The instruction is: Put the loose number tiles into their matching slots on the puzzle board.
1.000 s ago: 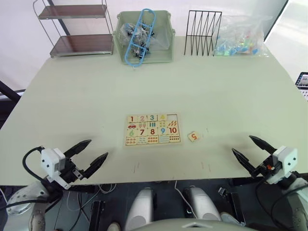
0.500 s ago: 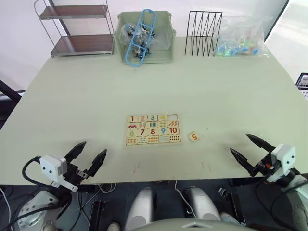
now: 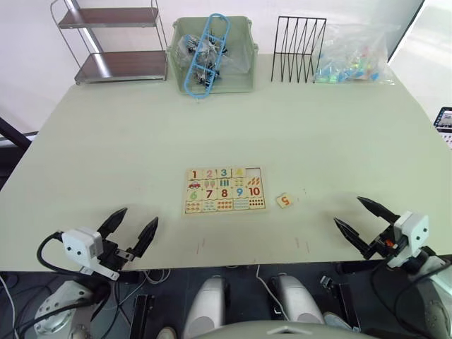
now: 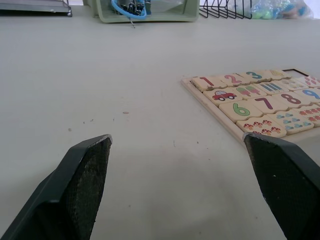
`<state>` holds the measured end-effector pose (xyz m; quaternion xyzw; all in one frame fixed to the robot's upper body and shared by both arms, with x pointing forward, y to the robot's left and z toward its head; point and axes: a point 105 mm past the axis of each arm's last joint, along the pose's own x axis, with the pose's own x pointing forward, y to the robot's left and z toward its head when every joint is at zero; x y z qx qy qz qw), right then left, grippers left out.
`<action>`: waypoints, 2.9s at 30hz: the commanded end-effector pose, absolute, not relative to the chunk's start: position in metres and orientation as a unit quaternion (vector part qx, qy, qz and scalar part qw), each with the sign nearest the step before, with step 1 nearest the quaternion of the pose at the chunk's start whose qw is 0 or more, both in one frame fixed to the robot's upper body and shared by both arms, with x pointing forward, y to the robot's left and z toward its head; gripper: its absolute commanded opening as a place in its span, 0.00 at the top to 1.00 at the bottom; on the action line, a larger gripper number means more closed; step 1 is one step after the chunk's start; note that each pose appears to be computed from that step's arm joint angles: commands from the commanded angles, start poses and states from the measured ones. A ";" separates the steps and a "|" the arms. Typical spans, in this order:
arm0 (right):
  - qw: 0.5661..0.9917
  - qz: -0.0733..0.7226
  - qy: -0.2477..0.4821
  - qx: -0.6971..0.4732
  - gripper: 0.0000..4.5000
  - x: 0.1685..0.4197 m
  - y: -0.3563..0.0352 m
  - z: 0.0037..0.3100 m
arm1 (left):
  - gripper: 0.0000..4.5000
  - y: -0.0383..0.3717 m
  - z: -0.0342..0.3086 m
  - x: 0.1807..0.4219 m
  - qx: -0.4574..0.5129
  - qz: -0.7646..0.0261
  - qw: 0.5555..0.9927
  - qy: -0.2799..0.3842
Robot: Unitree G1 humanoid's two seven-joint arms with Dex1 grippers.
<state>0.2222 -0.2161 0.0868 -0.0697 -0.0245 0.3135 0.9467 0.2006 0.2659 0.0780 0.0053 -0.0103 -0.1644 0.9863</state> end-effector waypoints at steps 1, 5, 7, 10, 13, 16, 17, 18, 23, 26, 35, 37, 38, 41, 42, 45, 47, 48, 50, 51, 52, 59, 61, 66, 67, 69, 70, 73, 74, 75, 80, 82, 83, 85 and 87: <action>0.942 0.326 -0.048 -0.070 0.04 0.223 -0.211 0.097 | 0.00 0.266 0.087 0.200 0.032 -0.189 0.981 -0.023; 0.936 0.343 -0.052 -0.060 0.04 0.224 -0.199 0.101 | 0.00 0.265 0.088 0.199 0.050 -0.226 0.973 -0.014; 0.933 0.353 -0.048 -0.055 0.04 0.225 -0.190 0.103 | 0.00 0.267 0.090 0.200 0.053 -0.240 0.969 -0.014; 0.931 0.358 -0.047 -0.045 0.04 0.229 -0.176 0.107 | 0.00 0.267 0.096 0.201 0.049 -0.260 0.964 -0.019; 0.935 0.348 -0.049 -0.049 0.04 0.235 -0.164 0.110 | 0.00 0.260 0.096 0.199 0.051 -0.303 0.951 -0.007; 0.939 0.338 -0.041 -0.045 0.04 0.240 -0.153 0.109 | 0.00 0.256 0.100 0.197 0.057 -0.343 0.937 0.005; 0.940 0.335 -0.040 -0.044 0.04 0.242 -0.149 0.109 | 0.00 0.256 0.102 0.197 0.056 -0.352 0.934 0.005; 0.942 0.331 -0.035 -0.046 0.04 0.243 -0.145 0.106 | 0.00 0.256 0.104 0.198 0.061 -0.366 0.929 0.008; 0.946 0.320 -0.006 -0.044 0.04 0.248 -0.124 0.093 | 0.00 0.253 0.115 0.202 0.082 -0.422 0.903 0.016; 0.945 0.324 -0.002 -0.048 0.04 0.248 -0.118 0.090 | 0.00 0.252 0.118 0.200 0.085 -0.445 0.891 0.020; 0.947 0.314 0.010 -0.070 0.04 0.257 -0.105 0.078 | 0.00 0.255 0.130 0.204 0.097 -0.477 0.873 0.022; 0.947 0.313 0.015 -0.069 0.04 0.258 -0.103 0.075 | 0.00 0.253 0.131 0.205 0.097 -0.480 0.872 0.020; 0.948 0.311 0.018 -0.070 0.04 0.259 -0.103 0.074 | 0.00 0.253 0.132 0.205 0.096 -0.481 0.871 0.020; 0.952 0.297 0.031 -0.070 0.04 0.261 -0.105 0.067 | 0.00 0.252 0.133 0.205 0.096 -0.482 0.871 0.018; 0.953 0.291 0.036 -0.070 0.04 0.263 -0.106 0.065 | 0.00 0.252 0.134 0.205 0.096 -0.482 0.871 0.017; 0.956 0.281 0.055 -0.067 0.04 0.266 -0.107 0.059 | 0.00 0.251 0.136 0.203 0.093 -0.486 0.869 0.011; 0.955 0.285 0.056 -0.065 0.04 0.266 -0.106 0.059 | 0.00 0.251 0.137 0.201 0.091 -0.488 0.868 0.010; 0.954 0.286 0.057 -0.065 0.04 0.266 -0.106 0.058 | 0.00 0.250 0.138 0.199 0.089 -0.494 0.865 0.009; 0.954 0.286 0.058 -0.066 0.04 0.268 -0.106 0.058 | 0.00 0.248 0.139 0.195 0.085 -0.506 0.858 0.009; 0.954 0.285 0.059 -0.067 0.15 0.268 -0.106 0.058 | 0.00 0.248 0.139 0.194 0.085 -0.509 0.856 0.008; 0.955 0.284 0.060 -0.067 0.15 0.268 -0.106 0.058 | 0.00 0.247 0.139 0.193 0.085 -0.512 0.855 0.007; 0.953 0.286 0.060 -0.075 0.67 0.269 -0.107 0.057 | 0.00 0.248 0.139 0.189 0.089 -0.527 0.845 0.002; 0.953 0.286 0.059 -0.077 0.67 0.270 -0.107 0.058 | 0.00 0.249 0.139 0.189 0.089 -0.529 0.844 0.001; 0.952 0.289 0.050 -0.089 0.67 0.270 -0.110 0.062 | 0.00 0.248 0.140 0.190 0.091 -0.533 0.841 -0.001; 0.950 0.295 0.047 -0.092 0.67 0.270 -0.111 0.064 | 0.00 0.248 0.140 0.190 0.092 -0.534 0.841 -0.002; 0.944 0.310 0.043 -0.106 0.67 0.268 -0.114 0.068 | 0.00 0.247 0.140 0.191 0.094 -0.536 0.839 -0.004; 0.941 0.316 0.042 -0.112 0.67 0.269 -0.116 0.069 | 0.00 0.247 0.140 0.192 0.095 -0.537 0.838 -0.004; 0.934 0.335 0.038 -0.118 0.67 0.271 -0.122 0.077 | 0.00 0.246 0.140 0.192 0.096 -0.541 0.835 -0.006; 0.930 0.347 0.036 -0.119 0.67 0.270 -0.123 0.080 | 0.00 0.245 0.140 0.192 0.096 -0.542 0.835 -0.007; 0.924 0.360 0.036 -0.121 0.67 0.270 -0.124 0.083 | 0.00 0.245 0.140 0.192 0.096 -0.543 0.834 -0.007; 0.886 0.442 0.046 -0.130 0.67 0.266 -0.132 0.093 | 0.00 0.244 0.139 0.193 0.096 -0.547 0.831 -0.008; 0.871 0.472 0.051 -0.130 0.67 0.267 -0.135 0.097 | 0.00 0.243 0.139 0.193 0.096 -0.549 0.830 -0.008; 0.861 0.489 0.054 -0.129 0.67 0.267 -0.137 0.098 | 0.00 0.243 0.139 0.194 0.097 -0.551 0.829 -0.008; 0.834 0.532 0.063 -0.131 0.67 0.270 -0.140 0.103 | 0.00 0.243 0.140 0.194 0.098 -0.553 0.827 -0.008; 0.808 0.567 0.074 -0.140 0.67 0.274 -0.143 0.106 | 0.00 0.243 0.140 0.195 0.099 -0.556 0.825 -0.009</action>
